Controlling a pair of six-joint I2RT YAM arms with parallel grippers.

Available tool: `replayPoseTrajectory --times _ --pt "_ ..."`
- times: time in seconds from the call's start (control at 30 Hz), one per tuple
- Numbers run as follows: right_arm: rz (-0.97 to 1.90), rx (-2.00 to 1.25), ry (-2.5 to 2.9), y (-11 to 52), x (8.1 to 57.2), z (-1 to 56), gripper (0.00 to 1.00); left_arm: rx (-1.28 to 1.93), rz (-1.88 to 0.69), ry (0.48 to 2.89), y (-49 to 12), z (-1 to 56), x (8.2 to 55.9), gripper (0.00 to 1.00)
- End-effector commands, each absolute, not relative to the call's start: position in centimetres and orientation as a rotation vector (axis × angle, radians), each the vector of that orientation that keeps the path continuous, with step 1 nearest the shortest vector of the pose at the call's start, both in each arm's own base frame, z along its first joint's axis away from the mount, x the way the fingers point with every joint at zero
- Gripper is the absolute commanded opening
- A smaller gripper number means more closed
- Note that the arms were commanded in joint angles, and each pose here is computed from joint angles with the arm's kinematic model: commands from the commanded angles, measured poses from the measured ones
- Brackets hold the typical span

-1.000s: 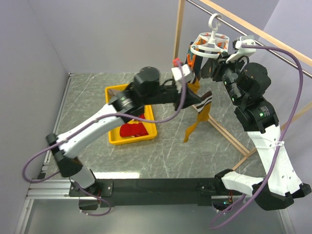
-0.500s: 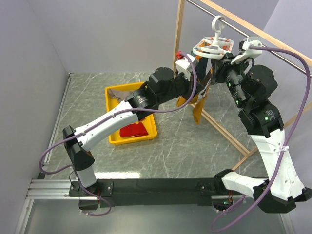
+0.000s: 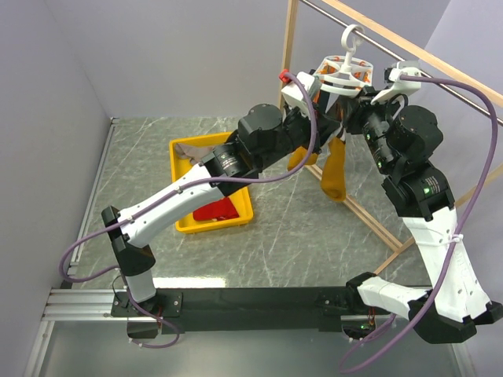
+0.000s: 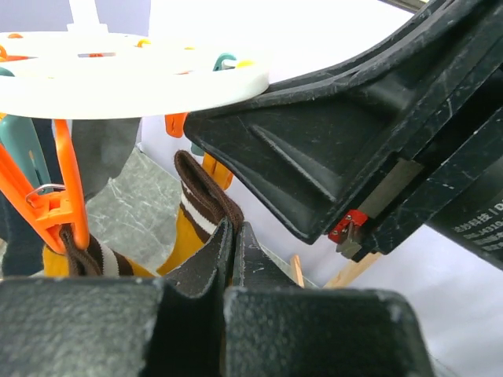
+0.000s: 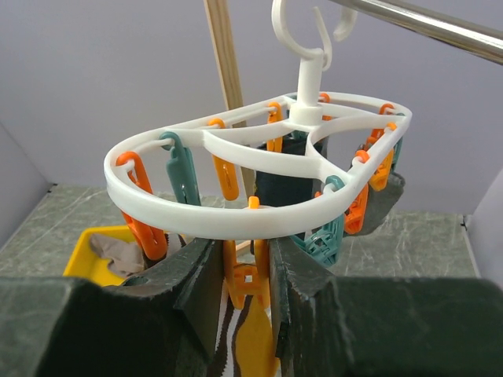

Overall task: Clip the socks to the hanger
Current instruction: Clamp the sock onto the hanger.

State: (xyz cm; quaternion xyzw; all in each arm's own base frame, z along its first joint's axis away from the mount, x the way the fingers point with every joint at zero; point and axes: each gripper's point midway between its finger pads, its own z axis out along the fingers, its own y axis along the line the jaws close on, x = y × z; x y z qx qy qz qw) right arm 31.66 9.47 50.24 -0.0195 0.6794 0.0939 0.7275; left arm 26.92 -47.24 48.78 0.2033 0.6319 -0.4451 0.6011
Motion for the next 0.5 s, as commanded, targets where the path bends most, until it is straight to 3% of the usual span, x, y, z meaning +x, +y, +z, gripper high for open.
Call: replayPoseTrajectory --times 0.0,0.47 --pt "0.197 -0.007 1.418 8.5 31.0 52.4 0.0 0.433 -1.036 1.46 -47.6 49.8 27.1 0.01" --pt "0.206 -0.021 1.415 8.8 31.2 52.6 0.0 0.433 -0.959 1.555 -48.5 46.8 27.3 0.01"
